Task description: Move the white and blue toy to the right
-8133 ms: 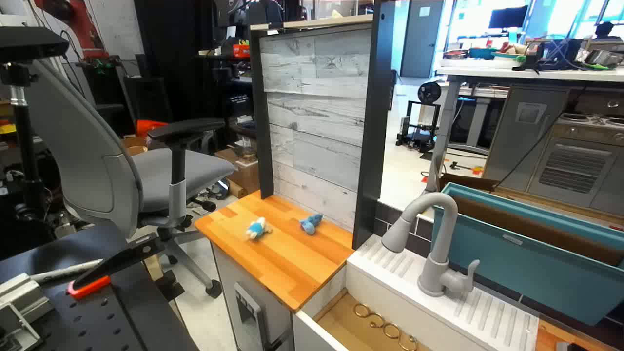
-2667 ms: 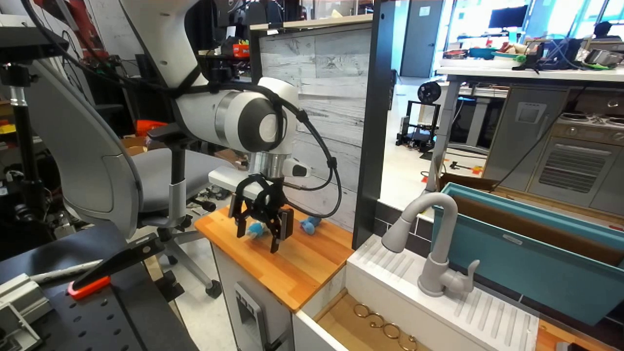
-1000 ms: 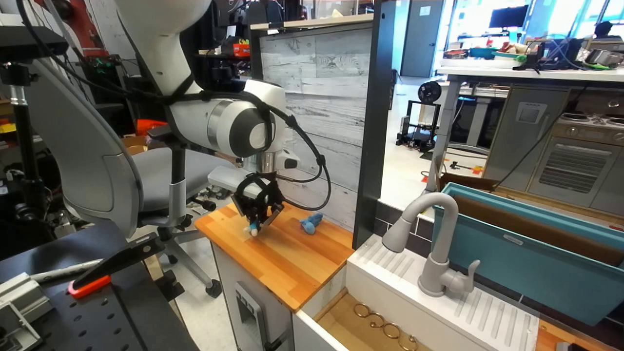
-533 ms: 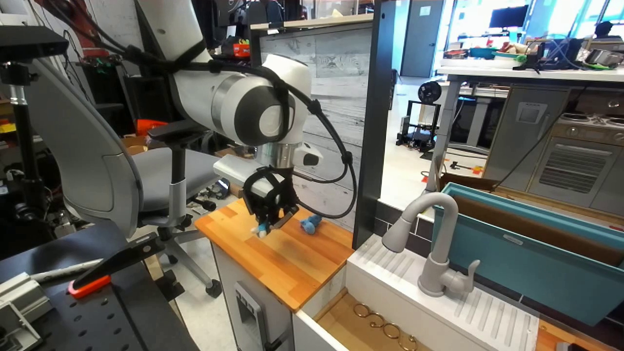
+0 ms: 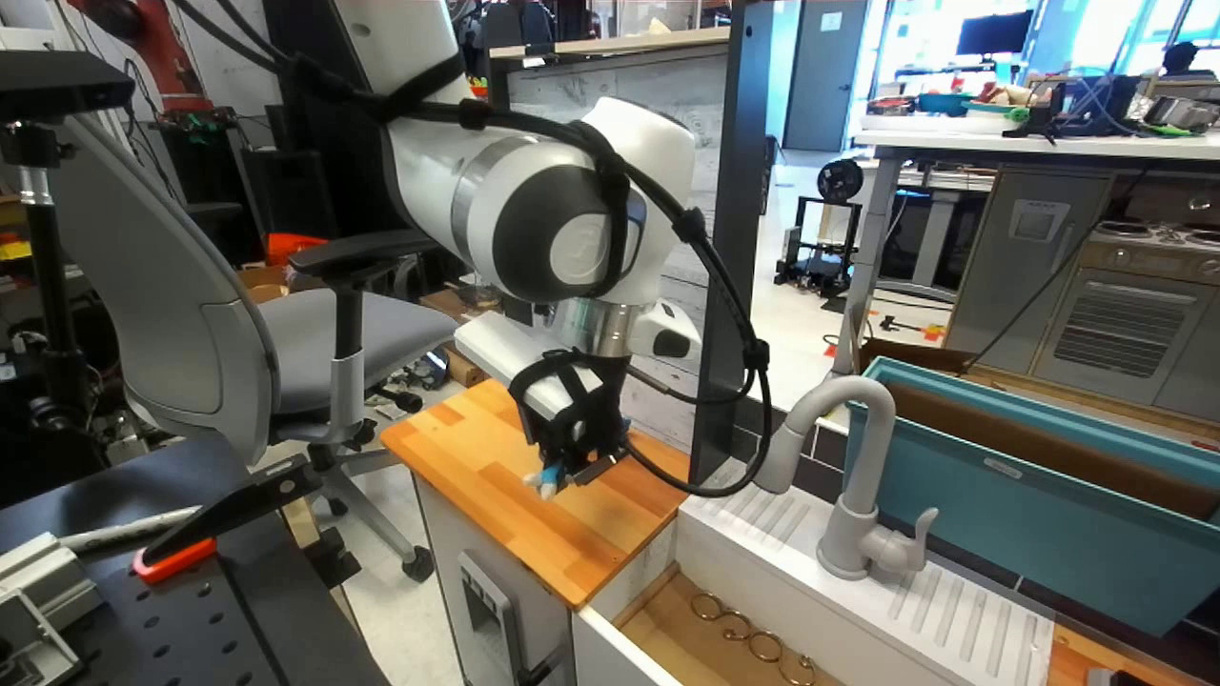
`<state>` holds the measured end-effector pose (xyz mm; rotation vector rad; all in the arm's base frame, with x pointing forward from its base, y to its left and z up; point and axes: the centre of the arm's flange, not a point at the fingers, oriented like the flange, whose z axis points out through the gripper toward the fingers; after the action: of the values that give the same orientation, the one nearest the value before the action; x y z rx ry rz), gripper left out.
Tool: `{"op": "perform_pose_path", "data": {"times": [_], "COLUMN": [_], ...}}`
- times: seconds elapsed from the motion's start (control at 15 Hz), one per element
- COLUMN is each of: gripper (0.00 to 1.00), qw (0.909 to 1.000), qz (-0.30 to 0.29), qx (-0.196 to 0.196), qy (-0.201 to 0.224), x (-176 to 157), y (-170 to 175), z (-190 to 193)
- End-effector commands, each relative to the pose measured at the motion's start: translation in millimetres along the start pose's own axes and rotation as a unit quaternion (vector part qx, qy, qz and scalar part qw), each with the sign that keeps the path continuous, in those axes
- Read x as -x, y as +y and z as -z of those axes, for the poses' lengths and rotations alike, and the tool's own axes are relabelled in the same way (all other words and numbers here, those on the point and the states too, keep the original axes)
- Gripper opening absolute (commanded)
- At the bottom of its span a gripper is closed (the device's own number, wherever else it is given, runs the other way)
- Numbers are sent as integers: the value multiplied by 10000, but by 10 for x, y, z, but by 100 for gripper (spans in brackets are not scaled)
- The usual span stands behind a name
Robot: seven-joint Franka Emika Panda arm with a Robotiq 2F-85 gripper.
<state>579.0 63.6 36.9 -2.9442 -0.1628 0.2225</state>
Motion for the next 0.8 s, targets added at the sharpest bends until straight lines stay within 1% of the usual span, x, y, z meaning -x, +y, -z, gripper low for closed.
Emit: {"op": "perform_pose_path", "data": {"times": [0.0,0.27,0.73], "gripper": [3,3,3], "qw": [9993,9979,9962], "qz": [-353,-620,-717], "qx": [-82,39,170], "qy": [-54,-170,-468], "x": [23,-8,-116], "y": [286,532,622], "z": [-24,-167,-517]}}
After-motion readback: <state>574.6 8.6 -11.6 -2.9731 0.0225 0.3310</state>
